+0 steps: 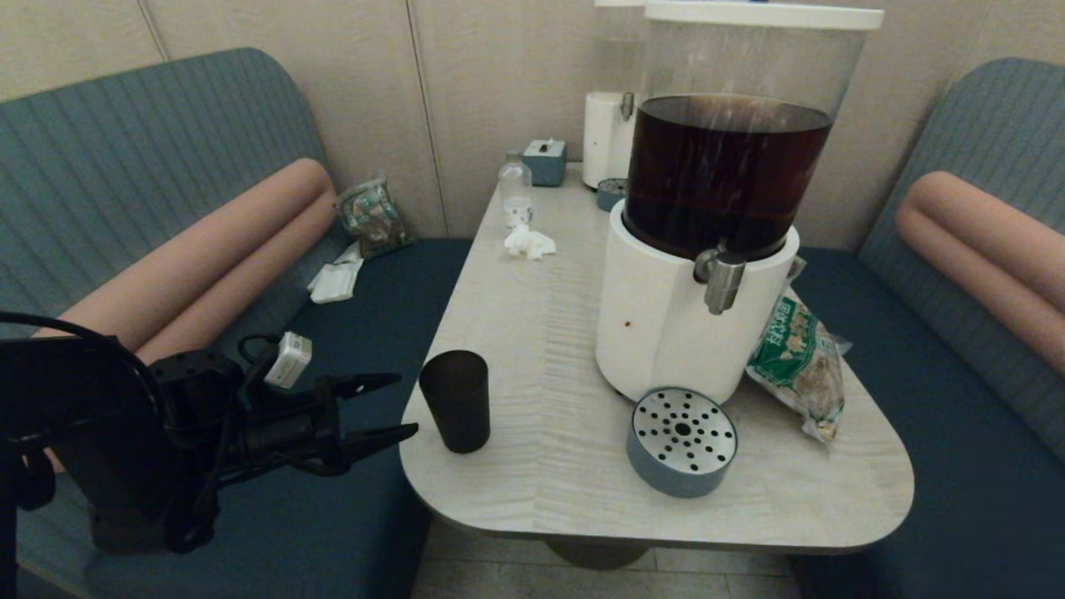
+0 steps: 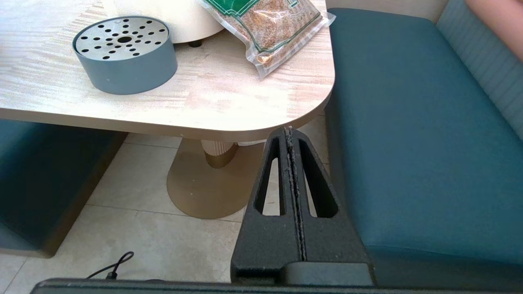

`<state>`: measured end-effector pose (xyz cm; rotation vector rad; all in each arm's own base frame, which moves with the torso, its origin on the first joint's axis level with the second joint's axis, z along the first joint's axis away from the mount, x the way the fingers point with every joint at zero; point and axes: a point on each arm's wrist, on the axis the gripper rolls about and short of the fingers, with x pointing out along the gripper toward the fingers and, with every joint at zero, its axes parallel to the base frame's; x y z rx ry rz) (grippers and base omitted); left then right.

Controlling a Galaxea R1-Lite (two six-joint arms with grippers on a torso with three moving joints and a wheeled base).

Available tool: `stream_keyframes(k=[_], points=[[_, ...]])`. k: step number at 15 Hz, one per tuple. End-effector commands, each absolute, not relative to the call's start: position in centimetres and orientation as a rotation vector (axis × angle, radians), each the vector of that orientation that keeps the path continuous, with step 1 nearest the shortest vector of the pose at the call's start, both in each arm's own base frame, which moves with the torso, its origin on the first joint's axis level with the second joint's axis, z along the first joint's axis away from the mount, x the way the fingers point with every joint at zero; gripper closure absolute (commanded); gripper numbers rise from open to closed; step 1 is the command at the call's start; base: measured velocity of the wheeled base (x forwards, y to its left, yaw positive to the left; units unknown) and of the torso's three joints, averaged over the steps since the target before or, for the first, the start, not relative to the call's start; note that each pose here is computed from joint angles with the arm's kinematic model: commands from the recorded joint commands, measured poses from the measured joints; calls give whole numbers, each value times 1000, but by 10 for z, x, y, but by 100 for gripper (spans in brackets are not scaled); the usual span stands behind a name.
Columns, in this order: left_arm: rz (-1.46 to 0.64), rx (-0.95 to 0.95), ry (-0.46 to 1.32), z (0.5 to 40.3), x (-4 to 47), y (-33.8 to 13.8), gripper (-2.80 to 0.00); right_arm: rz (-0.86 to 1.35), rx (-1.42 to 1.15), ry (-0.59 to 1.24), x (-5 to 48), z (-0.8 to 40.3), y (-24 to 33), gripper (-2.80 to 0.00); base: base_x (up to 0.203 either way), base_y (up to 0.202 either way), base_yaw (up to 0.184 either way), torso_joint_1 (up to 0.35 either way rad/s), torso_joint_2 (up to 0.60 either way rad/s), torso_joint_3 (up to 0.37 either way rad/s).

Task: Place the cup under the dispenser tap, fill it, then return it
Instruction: Pick up the cup

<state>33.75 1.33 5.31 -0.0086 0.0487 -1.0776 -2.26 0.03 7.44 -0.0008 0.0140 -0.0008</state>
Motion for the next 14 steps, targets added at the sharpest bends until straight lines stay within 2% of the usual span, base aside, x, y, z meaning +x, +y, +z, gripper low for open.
stream_keyframes(k=[1, 8, 14], points=[[-1079, 3, 33, 54, 342, 13, -280, 0, -1, 15, -22, 74, 0, 0, 0, 0, 0, 0, 0, 0], [-1084, 17, -2, 50, 367, 13, -280, 0, -1, 14, -23, 74, 0, 0, 0, 0, 0, 0, 0, 0], [-1158, 1, 20, 43, 366, -14, -280, 0, -1, 15, -22, 74, 0, 0, 0, 0, 0, 0, 0, 0]])
